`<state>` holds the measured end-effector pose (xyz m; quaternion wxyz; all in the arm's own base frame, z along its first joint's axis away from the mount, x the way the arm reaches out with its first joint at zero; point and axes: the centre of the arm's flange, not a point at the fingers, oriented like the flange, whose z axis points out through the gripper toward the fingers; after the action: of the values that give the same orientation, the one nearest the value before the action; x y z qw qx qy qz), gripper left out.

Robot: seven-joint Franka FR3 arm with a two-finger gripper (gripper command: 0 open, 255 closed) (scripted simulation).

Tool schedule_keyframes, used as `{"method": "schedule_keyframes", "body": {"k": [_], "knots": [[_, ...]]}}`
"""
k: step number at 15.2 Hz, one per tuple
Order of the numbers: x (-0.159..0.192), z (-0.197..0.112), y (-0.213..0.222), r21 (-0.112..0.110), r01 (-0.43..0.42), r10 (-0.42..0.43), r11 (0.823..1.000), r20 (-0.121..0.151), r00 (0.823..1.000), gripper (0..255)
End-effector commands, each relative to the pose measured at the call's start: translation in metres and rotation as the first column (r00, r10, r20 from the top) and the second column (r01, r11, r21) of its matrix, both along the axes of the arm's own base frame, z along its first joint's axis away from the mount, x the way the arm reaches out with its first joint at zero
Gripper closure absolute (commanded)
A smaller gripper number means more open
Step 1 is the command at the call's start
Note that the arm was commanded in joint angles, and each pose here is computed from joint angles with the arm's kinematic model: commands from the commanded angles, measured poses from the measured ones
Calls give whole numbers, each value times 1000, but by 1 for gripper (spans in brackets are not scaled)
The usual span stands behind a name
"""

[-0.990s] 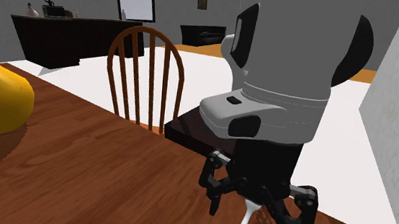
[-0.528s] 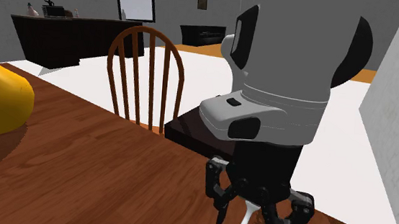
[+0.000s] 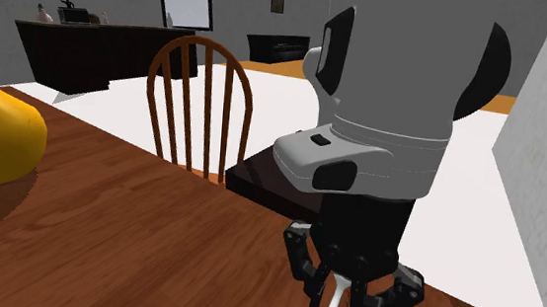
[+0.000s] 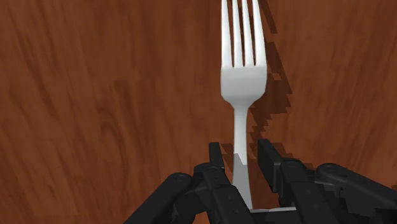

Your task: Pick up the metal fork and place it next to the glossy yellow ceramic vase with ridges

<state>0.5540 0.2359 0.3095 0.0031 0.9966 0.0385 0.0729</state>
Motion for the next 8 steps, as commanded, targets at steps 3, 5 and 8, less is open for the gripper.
{"method": "schedule_keyframes", "body": {"k": [3, 5, 8], "knots": [[0, 11, 0, 0, 0, 0, 1000, 0, 1000, 255], [0, 21, 0, 0, 0, 0, 1000, 0, 1000, 255], [0, 37, 0, 0, 0, 0, 1000, 0, 1000, 255]]}}
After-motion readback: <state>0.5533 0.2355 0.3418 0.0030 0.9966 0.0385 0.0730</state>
